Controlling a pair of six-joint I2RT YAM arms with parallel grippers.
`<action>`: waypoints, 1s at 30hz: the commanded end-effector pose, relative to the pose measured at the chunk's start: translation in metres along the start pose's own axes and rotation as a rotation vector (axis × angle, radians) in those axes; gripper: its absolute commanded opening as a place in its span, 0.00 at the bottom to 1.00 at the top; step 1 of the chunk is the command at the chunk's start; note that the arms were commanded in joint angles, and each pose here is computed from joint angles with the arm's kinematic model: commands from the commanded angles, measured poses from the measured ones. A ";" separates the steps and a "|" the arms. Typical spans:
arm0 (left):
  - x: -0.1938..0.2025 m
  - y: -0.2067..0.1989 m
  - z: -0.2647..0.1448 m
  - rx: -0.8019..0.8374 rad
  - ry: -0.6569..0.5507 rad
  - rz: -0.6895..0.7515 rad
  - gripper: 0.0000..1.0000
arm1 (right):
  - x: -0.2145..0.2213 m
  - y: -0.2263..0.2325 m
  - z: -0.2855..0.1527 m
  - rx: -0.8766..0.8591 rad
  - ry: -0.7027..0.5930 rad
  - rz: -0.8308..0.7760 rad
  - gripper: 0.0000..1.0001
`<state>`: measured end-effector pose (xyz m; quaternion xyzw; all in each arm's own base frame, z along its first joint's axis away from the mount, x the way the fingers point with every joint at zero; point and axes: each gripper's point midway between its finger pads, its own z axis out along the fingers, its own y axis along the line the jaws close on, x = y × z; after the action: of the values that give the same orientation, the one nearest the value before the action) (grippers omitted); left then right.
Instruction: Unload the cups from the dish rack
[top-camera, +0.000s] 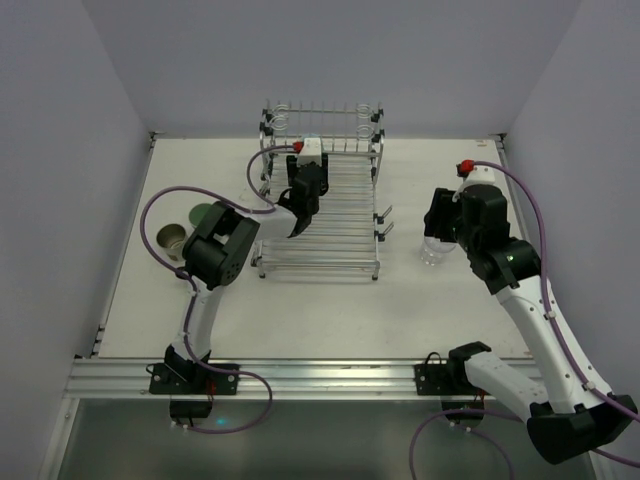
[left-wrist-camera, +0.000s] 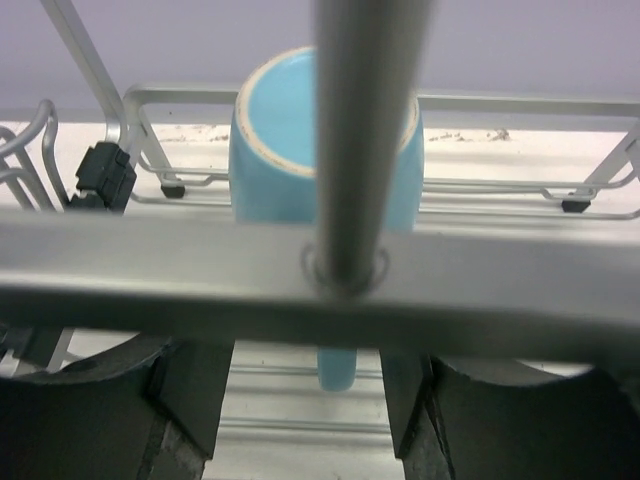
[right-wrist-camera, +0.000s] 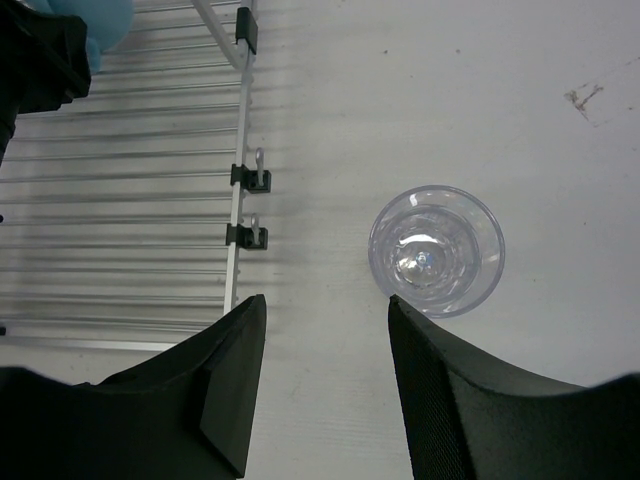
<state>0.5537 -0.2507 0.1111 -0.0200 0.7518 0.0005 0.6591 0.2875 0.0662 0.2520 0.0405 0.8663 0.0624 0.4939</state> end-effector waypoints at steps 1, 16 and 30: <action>0.012 0.006 0.011 -0.028 0.055 -0.007 0.62 | -0.009 0.001 -0.002 -0.013 -0.042 -0.012 0.55; 0.018 0.009 0.002 -0.025 0.082 -0.032 0.60 | -0.010 0.002 -0.002 -0.023 -0.053 -0.010 0.55; 0.000 0.014 0.004 -0.020 -0.024 0.059 0.71 | -0.013 0.002 -0.001 -0.020 -0.059 -0.013 0.55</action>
<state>0.5537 -0.2529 0.1072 -0.0063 0.7536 -0.0005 0.6574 0.2882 0.0665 0.2515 0.0373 0.8636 0.0635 0.4988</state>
